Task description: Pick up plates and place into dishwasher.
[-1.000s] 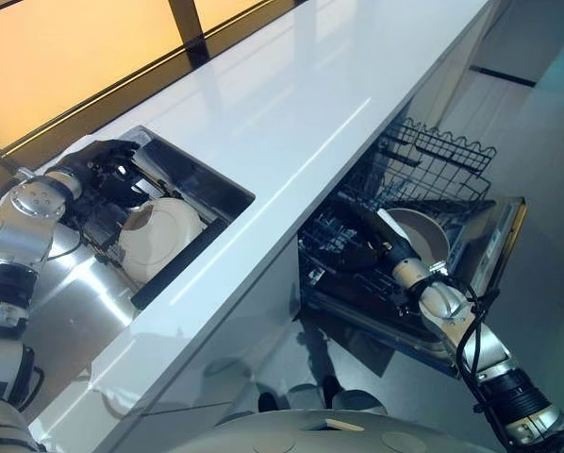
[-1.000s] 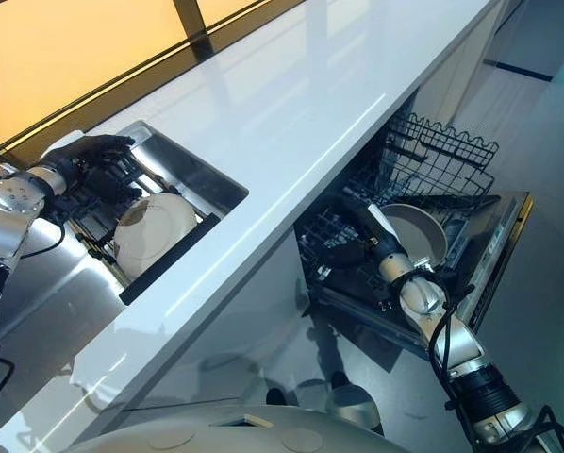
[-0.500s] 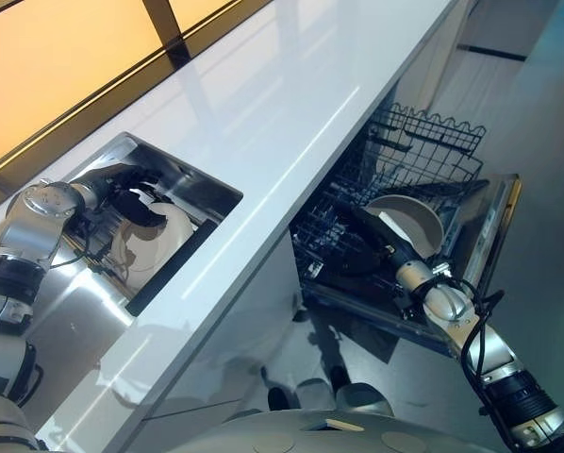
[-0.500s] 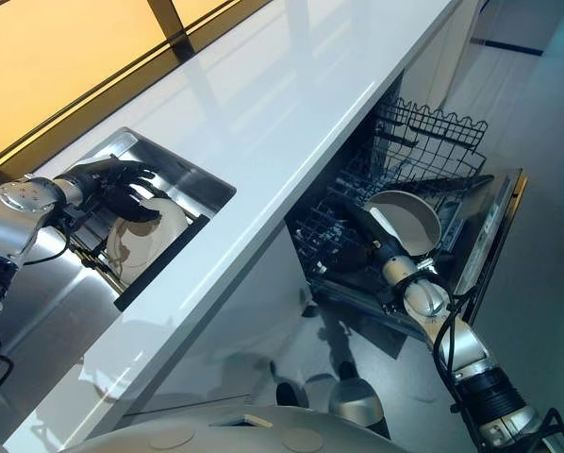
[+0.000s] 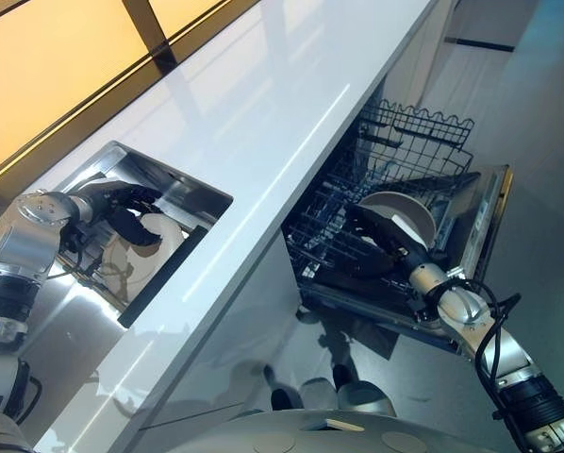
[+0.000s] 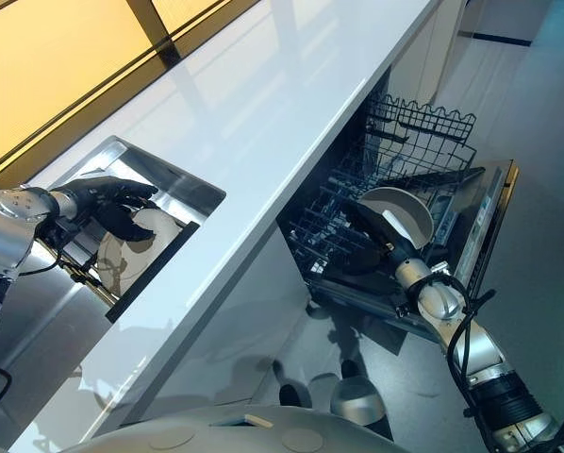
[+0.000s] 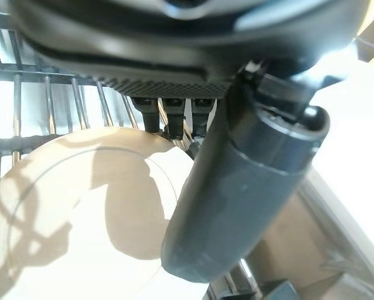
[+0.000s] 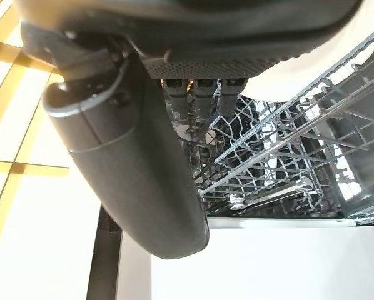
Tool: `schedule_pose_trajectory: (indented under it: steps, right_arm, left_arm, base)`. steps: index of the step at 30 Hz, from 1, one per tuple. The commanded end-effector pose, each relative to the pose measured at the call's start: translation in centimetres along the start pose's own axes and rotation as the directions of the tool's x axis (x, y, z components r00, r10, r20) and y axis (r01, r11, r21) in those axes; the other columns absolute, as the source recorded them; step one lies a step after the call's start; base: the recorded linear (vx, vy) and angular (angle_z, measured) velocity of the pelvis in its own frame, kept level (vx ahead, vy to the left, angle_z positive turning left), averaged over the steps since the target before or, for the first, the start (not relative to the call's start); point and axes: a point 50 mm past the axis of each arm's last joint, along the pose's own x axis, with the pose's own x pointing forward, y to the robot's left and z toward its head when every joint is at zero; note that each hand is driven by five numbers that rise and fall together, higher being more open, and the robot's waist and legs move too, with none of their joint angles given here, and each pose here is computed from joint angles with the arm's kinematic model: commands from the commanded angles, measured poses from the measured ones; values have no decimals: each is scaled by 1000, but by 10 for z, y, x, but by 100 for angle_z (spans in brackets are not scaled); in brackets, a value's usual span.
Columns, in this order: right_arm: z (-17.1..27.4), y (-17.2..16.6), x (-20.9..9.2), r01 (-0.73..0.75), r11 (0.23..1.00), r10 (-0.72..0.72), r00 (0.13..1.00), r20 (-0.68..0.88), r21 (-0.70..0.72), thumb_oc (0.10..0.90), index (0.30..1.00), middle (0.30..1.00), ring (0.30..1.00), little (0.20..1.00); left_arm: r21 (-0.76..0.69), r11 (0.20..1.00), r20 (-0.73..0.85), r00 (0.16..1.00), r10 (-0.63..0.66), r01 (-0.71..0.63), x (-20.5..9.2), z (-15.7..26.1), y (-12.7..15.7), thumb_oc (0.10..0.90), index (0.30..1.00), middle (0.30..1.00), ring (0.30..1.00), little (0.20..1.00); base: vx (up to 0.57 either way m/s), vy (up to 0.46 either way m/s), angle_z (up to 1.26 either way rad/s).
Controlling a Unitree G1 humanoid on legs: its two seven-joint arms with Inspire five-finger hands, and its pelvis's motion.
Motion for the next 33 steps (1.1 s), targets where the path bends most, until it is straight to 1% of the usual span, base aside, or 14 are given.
schedule_pose_trajectory:
  steps: [1, 4, 10, 16, 18, 20, 23, 26, 29, 31, 33]
  right_arm:
    - [63, -7, -4, 38, 999, -37, 954, 298, 5, 800, 900, 900, 900, 900]
    - [62, -8, -4, 41, 999, -41, 956, 292, 7, 800, 900, 900, 900, 900]
    - [61, -8, -5, 45, 999, -46, 956, 291, 8, 800, 900, 900, 900, 900]
    - [61, -11, -6, 56, 998, -55, 954, 295, 5, 800, 900, 900, 900, 900]
    - [61, -12, -6, 59, 998, -58, 953, 297, 5, 800, 900, 900, 900, 900]
    - [62, -12, -5, 63, 998, -60, 952, 301, 2, 800, 900, 900, 900, 900]
    - [65, -12, -4, 64, 998, -61, 950, 306, 1, 800, 900, 900, 900, 900]
    - [66, -13, -3, 63, 998, -60, 949, 308, 1, 800, 900, 900, 900, 900]
    - [66, -13, -3, 63, 998, -62, 950, 307, 6, 800, 900, 900, 900, 900]
    - [65, -12, -4, 63, 998, -62, 950, 307, 7, 800, 900, 900, 900, 900]
    - [65, -12, -4, 61, 998, -61, 950, 305, 9, 800, 900, 900, 900, 900]
  left_arm:
    - [-34, 986, -297, 941, -165, 162, 1, -61, -26, 800, 900, 900, 900, 900]
    - [-20, 987, -324, 933, -156, 158, -3, -67, -24, 800, 900, 900, 900, 900]
    - [-38, 976, -301, 929, -214, 212, -8, -69, -27, 800, 900, 900, 900, 900]
    - [-54, 934, -259, 898, -354, 353, -10, -64, -44, 800, 900, 900, 900, 900]
    - [-46, 925, -267, 887, -376, 378, -11, -62, -47, 800, 900, 900, 900, 900]
    - [-24, 901, -273, 864, -422, 433, -14, -59, -52, 800, 900, 900, 900, 900]
    - [3, 880, -251, 852, -459, 475, -17, -50, -56, 800, 900, 900, 900, 900]
    - [33, 879, -217, 862, -458, 475, -20, -42, -56, 800, 900, 900, 900, 900]
    - [65, 876, -143, 874, -465, 477, -23, -30, -56, 800, 900, 900, 900, 900]
    - [84, 890, -100, 892, -440, 449, -26, -23, -54, 800, 900, 900, 900, 900]
    - [98, 919, -42, 924, -379, 381, -28, -18, -51, 800, 900, 900, 900, 900]
  base:
    - [0, 0, 0]
    - [0, 0, 0]
    - [0, 0, 0]
    - [0, 0, 0]
    - [0, 0, 0]
    - [-38, 20, 2]
    - [-38, 12, -1]
    - [-20, 4, 0]
    - [0, 0, 0]
    - [0, 0, 0]
    - [2, 7, 2]
